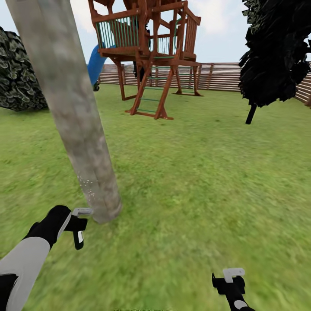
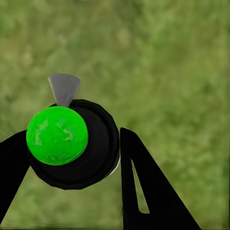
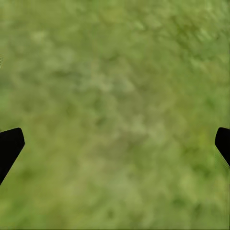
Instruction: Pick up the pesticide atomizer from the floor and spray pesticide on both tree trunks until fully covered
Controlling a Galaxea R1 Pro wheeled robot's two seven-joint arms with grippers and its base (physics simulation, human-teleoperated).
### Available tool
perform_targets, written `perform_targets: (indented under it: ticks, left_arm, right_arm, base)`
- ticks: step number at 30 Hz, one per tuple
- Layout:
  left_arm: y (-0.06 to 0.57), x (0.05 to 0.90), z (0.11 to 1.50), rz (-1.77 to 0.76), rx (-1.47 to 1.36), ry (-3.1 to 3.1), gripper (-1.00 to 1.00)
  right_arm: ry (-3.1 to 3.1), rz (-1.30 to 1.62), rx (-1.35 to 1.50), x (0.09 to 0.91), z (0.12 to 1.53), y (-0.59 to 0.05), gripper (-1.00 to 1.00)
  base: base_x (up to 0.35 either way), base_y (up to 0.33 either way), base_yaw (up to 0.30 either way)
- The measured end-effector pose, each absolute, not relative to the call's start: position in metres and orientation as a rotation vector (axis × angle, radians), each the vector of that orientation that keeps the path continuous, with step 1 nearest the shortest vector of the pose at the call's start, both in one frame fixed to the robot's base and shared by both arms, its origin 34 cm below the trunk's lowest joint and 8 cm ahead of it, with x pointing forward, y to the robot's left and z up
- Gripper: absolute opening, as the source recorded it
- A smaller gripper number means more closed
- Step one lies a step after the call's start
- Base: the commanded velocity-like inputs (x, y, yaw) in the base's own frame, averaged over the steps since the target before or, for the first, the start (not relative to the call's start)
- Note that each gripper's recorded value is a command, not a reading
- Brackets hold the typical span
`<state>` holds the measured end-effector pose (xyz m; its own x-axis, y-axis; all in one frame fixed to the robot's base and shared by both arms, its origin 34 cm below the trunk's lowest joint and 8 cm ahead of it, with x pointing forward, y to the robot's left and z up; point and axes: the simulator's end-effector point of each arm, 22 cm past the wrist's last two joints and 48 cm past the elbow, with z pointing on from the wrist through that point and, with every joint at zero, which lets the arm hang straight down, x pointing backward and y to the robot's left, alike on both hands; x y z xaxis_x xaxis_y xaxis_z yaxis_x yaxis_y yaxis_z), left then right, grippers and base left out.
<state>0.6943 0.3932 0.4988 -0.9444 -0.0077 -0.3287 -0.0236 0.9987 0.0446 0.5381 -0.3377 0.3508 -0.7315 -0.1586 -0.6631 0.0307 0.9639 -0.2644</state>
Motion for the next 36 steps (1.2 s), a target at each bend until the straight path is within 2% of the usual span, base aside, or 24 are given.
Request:
perform_targets:
  ticks: [5,18,25,29,36]
  left_arm:
    - [0.3925,0.6939,0.4985,0.067,-0.022,2.808,-1.0]
    - [0.3887,0.6955,0.499,0.06,-0.02,2.803,-1.0]
    - [0.3881,0.6961,0.4993,0.06,-0.02,2.802,-1.0]
    - [0.3881,0.6961,0.4995,0.061,-0.019,2.802,-1.0]
    - [0.3865,0.6964,0.4994,0.056,-0.018,2.801,-1.0]
  right_arm:
    - [2.37,-0.334,-0.089,0.5381,0.3509,-0.3377,1.0]
    - [2.37,-0.334,-0.088,0.538,0.351,-0.338,1.0]
    - [2.369,-0.334,-0.089,0.5383,0.351,-0.3378,1.0]
    - [2.369,-0.335,-0.089,0.5382,0.3512,-0.3379,1.0]
    - [2.369,-0.336,-0.088,0.538,0.3512,-0.3382,1.0]
  base:
    - [-0.024,-0.273,0.224]
    - [0.076,-0.274,0.011]
    - [0.006,-0.274,0.242]
    - [0.121,-0.27,0.199]
    - [0.158,-0.255,0.009]
